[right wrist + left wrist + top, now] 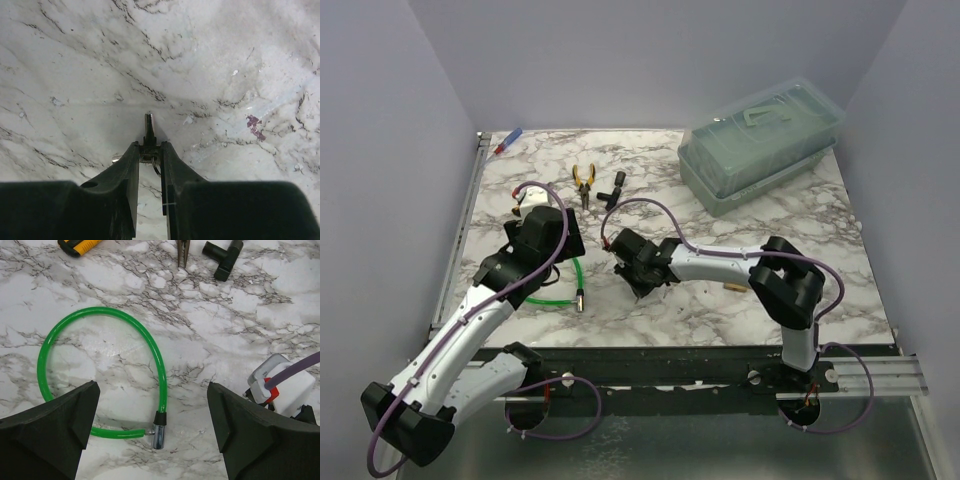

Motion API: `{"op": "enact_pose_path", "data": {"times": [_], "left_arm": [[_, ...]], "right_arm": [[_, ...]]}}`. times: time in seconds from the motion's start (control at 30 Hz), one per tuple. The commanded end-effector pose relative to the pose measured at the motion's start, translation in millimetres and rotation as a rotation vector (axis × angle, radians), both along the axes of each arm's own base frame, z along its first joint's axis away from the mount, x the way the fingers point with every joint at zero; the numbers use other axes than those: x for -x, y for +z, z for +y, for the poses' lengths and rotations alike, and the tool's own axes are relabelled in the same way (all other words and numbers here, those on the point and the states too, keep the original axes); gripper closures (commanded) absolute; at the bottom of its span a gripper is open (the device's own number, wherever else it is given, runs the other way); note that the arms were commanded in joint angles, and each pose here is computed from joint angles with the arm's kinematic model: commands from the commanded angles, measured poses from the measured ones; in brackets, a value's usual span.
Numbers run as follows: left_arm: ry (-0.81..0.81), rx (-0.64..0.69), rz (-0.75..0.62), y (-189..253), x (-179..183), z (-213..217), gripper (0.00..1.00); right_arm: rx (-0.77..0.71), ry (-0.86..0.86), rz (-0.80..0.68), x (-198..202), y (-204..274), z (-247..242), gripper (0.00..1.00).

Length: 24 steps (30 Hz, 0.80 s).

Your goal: Unlock with the key

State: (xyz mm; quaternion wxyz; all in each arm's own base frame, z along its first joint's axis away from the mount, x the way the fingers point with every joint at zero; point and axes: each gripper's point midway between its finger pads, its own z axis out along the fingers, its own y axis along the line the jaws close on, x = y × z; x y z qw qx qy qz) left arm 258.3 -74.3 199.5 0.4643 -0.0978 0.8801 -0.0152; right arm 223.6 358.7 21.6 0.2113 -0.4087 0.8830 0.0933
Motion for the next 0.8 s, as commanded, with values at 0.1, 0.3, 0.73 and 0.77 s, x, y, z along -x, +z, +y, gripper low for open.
{"op": "enact_pose_path", "data": {"times": [0.1,0.3,0.73,0.77], "left_arm": [[-0.087,0.065,-0.022,5.7,2.2,-15.7,0.06],[-0.171,0.131,-0.025,9.1,6.1,-33.1,0.07],[-0.386,0.490,0.076,13.5,29.5,-104.9,0.24],[-0.391,0.504,0.077,14.3,30.2,-107.1,0.25]], "right_arm": [[-0.126,-0.070,-0.081,-5.7,25.7,6.7,0.90],[-0.190,-0.103,-0.118,-8.1,40.8,6.1,0.90],[-0.480,-0.150,-0.188,-3.4,119.4,12.6,0.90],[-0.504,-0.144,-0.191,-2.0,126.4,13.4,0.90]]}}
